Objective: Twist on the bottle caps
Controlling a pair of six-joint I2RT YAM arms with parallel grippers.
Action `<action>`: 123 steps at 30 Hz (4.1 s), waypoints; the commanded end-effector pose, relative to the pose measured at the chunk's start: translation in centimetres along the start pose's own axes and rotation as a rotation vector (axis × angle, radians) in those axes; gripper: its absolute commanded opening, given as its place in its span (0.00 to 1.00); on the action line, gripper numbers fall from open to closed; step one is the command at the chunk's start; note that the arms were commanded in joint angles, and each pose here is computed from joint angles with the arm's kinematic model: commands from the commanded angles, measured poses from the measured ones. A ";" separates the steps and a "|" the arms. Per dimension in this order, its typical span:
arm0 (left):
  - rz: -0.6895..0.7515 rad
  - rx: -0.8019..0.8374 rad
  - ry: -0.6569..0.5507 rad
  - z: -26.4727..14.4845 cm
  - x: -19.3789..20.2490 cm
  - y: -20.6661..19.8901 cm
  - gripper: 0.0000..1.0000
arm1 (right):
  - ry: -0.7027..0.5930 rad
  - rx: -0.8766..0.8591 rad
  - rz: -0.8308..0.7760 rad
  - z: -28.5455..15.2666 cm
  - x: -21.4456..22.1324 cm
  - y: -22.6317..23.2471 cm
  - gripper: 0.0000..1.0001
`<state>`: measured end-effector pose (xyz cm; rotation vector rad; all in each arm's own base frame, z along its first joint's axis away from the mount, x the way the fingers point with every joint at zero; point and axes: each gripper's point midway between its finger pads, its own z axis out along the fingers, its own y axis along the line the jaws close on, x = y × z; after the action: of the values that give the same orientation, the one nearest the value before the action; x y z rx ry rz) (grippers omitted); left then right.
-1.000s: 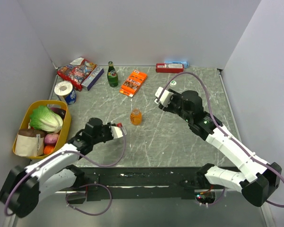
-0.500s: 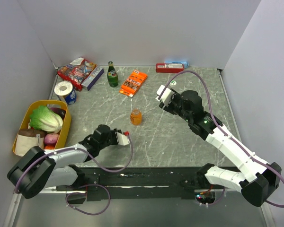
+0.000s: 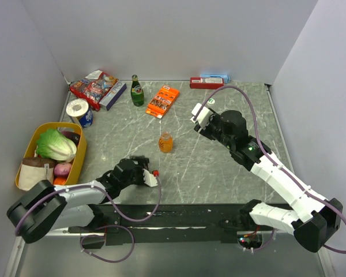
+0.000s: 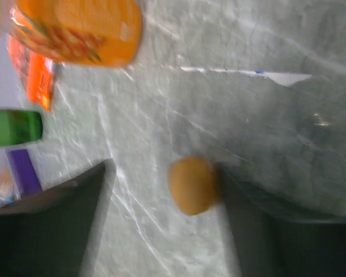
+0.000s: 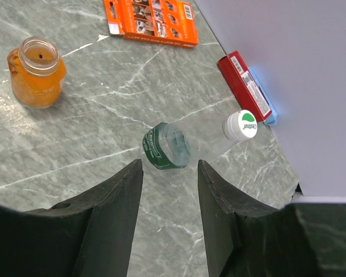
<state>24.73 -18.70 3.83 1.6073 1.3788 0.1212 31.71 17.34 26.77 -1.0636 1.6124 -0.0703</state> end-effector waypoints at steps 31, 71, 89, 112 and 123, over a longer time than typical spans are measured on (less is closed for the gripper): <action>-1.296 -0.734 -0.303 -20.5 -6.2 32.7 0.96 | -0.160 -1.152 -0.259 7.7 -10.5 23.4 0.81; -1.342 -0.676 -0.421 -21.2 -5.3 28.4 0.96 | 0.030 -1.184 -0.455 15.3 -1.6 34.0 0.68; -1.323 -0.671 -0.417 -20.6 -4.9 28.3 0.96 | 0.036 -1.148 -0.517 16.3 -0.6 33.8 0.57; -1.303 -0.708 -0.384 -20.5 -3.8 29.0 0.96 | -0.019 -1.040 -0.433 15.0 -4.0 29.4 0.31; -1.124 -0.385 -0.464 -14.4 -2.6 21.9 0.96 | -0.047 -0.843 -0.206 4.0 -8.2 12.5 0.28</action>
<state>31.95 -5.83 32.66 0.0836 1.5971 -0.4261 26.93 37.32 19.49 -1.9777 1.3942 0.5374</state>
